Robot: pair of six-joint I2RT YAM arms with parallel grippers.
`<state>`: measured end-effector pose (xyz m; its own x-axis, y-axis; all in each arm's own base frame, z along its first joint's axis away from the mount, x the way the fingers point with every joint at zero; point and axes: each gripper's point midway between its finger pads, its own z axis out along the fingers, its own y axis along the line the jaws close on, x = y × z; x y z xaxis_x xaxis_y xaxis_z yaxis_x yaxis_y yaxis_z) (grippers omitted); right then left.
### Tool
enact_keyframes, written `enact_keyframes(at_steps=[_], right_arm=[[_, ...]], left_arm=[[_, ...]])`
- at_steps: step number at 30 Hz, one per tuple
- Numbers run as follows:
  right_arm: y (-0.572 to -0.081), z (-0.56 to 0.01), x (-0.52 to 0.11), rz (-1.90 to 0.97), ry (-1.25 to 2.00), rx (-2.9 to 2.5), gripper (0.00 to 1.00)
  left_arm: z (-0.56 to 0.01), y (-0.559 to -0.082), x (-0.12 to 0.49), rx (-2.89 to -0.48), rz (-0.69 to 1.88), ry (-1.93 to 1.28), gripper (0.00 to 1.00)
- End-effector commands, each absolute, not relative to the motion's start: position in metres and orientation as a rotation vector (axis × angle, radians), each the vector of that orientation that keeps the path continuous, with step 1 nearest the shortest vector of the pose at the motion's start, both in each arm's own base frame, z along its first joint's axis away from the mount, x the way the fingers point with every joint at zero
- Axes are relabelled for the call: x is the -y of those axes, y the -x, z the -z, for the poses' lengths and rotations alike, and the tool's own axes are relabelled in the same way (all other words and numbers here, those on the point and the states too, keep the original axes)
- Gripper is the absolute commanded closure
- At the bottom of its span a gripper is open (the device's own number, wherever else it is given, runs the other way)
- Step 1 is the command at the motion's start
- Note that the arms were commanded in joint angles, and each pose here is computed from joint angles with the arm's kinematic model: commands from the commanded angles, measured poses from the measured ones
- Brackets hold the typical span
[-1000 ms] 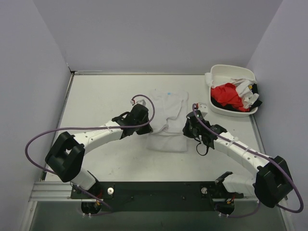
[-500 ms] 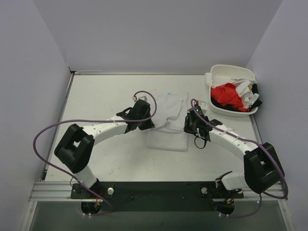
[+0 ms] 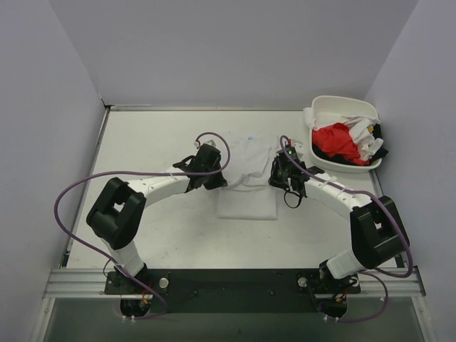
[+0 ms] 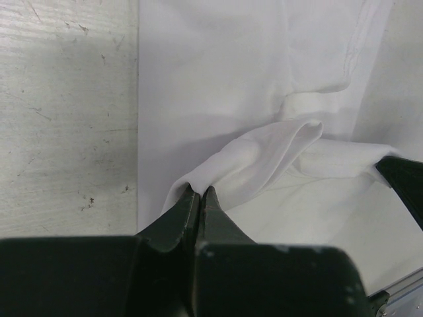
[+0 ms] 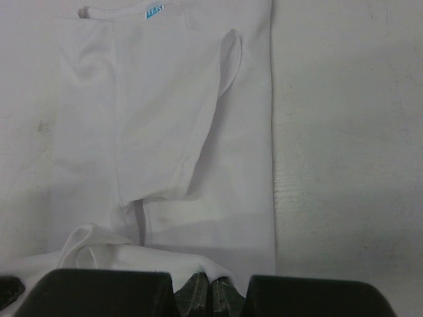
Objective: Fold and stack the t-shirts
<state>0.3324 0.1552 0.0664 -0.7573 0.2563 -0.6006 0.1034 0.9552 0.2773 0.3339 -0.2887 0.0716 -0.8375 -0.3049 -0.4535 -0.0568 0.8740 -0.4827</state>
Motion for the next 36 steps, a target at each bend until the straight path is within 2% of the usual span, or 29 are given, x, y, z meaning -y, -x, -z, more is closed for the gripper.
enact_keyframes(at_steps=[1, 4, 5, 7, 8, 9, 10, 11, 12, 13, 14, 18, 21, 28, 32, 36], right_arm=[[-0.345, -0.07, -0.159, -0.305, -0.239, -2.415, 1.0], [-0.347, -0.06, -0.158, -0.291, -0.25, -2.437, 1.0], [-0.347, -0.058, -0.158, -0.289, -0.254, -2.441, 0.91], [-0.35, -0.054, -0.158, -0.284, -0.254, -2.446, 0.78], [-0.352, -0.054, -0.157, -0.278, -0.257, -2.444, 0.61], [-0.355, -0.055, -0.157, -0.277, -0.261, -2.441, 0.56], [-0.357, -0.056, -0.157, -0.273, -0.259, -2.438, 0.51], [-0.359, -0.057, -0.156, -0.265, -0.262, -2.432, 0.37], [-0.363, -0.061, -0.155, -0.257, -0.261, -2.419, 0.34], [-0.365, -0.064, -0.155, -0.255, -0.255, -2.411, 0.27], [-0.366, -0.066, -0.155, -0.256, -0.254, -2.405, 0.24], [-0.369, -0.083, -0.154, -0.252, -0.245, -2.375, 0.2], [-0.359, -0.096, -0.154, -0.245, -0.212, -2.367, 0.18], [-0.324, -0.11, -0.16, -0.277, -0.146, -2.378, 0.15], [-0.309, -0.108, -0.172, -0.367, -0.137, -2.399, 0.15], [-0.303, -0.102, -0.189, -0.453, -0.115, -2.422, 0.14]], left_arm=[[-0.087, -0.356, 0.299, -2.441, 0.681, 0.245, 1.0], [-0.082, -0.359, 0.301, -2.447, 0.682, 0.246, 1.0], [-0.081, -0.36, 0.301, -2.449, 0.681, 0.246, 1.0], [-0.077, -0.362, 0.301, -2.454, 0.672, 0.254, 0.98], [-0.077, -0.365, 0.3, -2.448, 0.668, 0.259, 0.86], [-0.078, -0.367, 0.3, -2.444, 0.667, 0.26, 0.64], [-0.078, -0.37, 0.3, -2.439, 0.664, 0.262, 0.52], [-0.082, -0.374, 0.299, -2.43, 0.661, 0.267, 0.41], [-0.086, -0.377, 0.299, -2.42, 0.665, 0.268, 0.22], [-0.089, -0.379, 0.299, -2.413, 0.67, 0.268, 0.19], [-0.094, -0.381, 0.297, -2.406, 0.667, 0.273, 0.08], [-0.131, -0.383, 0.296, -2.334, 0.702, 0.265, 0.06], [-0.153, -0.367, 0.299, -2.304, 0.764, 0.246, 0.06], [-0.156, -0.31, 0.286, -2.302, 0.812, 0.242, 0.06], [-0.141, -0.266, 0.303, -2.321, 0.93, 0.203, 0.07], [-0.134, -0.242, 0.33, -2.283, 1.083, 0.135, 0.08]])
